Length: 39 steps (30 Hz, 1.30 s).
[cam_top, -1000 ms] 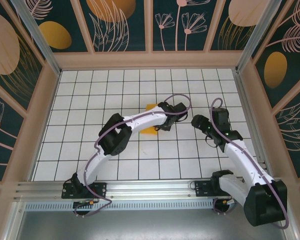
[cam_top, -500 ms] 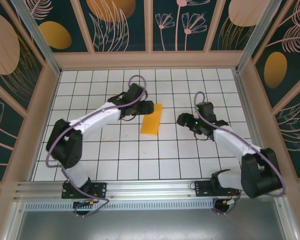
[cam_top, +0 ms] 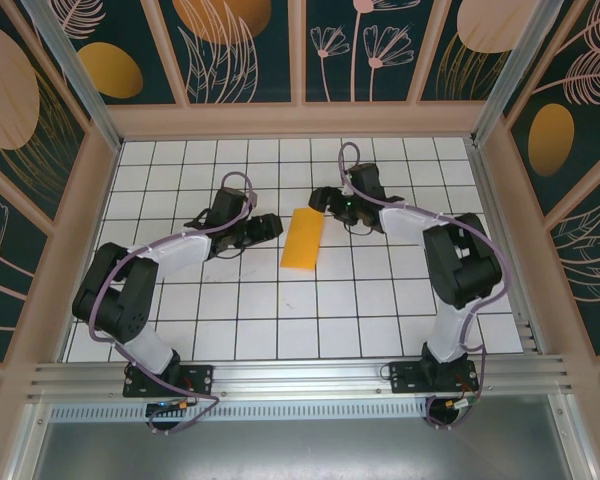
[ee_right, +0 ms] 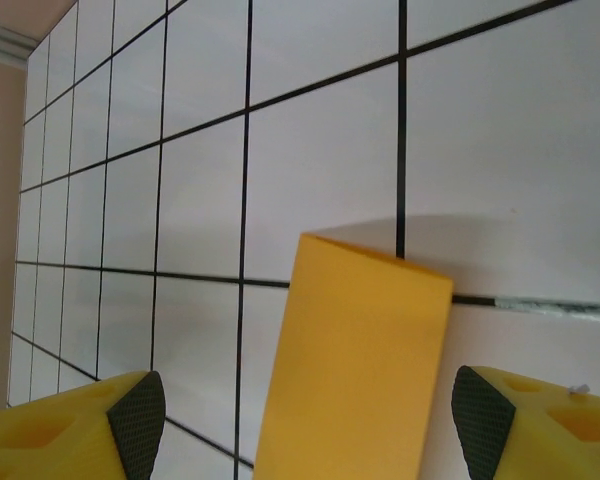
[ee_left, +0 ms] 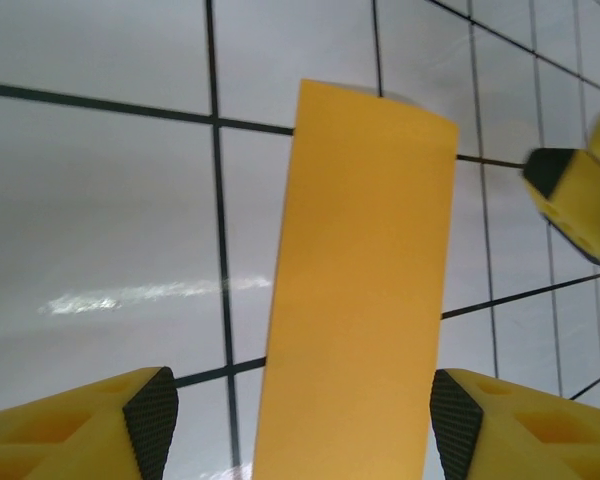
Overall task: Fold a paper plane with a square sheet of paper (fold left side to right side)
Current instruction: Third fold the triangle at the center of the table.
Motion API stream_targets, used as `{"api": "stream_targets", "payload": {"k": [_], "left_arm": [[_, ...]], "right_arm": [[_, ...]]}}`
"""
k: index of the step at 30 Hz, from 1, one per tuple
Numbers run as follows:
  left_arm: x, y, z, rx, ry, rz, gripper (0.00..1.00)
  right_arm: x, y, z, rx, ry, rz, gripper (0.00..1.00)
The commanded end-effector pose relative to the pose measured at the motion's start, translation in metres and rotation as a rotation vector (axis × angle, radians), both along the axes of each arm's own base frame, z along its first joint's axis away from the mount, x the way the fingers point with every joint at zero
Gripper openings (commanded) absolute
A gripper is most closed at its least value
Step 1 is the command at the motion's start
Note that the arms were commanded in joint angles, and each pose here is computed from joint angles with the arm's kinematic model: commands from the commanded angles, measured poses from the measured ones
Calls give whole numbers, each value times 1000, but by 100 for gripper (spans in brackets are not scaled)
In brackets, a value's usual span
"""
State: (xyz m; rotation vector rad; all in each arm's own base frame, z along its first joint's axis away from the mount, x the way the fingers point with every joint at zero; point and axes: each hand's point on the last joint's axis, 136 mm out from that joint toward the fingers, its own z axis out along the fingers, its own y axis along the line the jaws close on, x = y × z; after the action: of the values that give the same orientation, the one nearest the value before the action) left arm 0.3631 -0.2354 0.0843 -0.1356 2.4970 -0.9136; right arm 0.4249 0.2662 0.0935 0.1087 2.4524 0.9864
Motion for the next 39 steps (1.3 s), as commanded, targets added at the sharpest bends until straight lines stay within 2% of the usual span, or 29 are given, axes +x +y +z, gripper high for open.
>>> {"api": "stream_targets", "payload": {"k": [1, 5, 6, 15, 23, 26, 35, 39], "left_arm": [[5, -14, 2, -78, -11, -35, 69], [6, -16, 0, -86, -5, -40, 68], [5, -15, -12, -74, 19, -39, 68], [6, -17, -22, -63, 47, -49, 69], [5, -30, -23, -113, 72, -100, 67], [5, -35, -25, -136, 84, -117, 65], [9, -46, -33, -163, 121, -160, 62], [8, -51, -36, -182, 133, -180, 56]], "right_arm": [[12, 20, 8, 62, -19, 49, 79], [18, 27, -4, 70, 6, 70, 78], [18, 28, -7, 68, 12, 74, 78], [14, 22, -43, -5, 91, 72, 76], [10, 12, -65, -88, 130, 74, 57], [7, 10, -71, -103, 140, 80, 53], [5, 9, -79, -124, 150, 102, 49], [5, 11, -78, -114, 146, 110, 48]]}}
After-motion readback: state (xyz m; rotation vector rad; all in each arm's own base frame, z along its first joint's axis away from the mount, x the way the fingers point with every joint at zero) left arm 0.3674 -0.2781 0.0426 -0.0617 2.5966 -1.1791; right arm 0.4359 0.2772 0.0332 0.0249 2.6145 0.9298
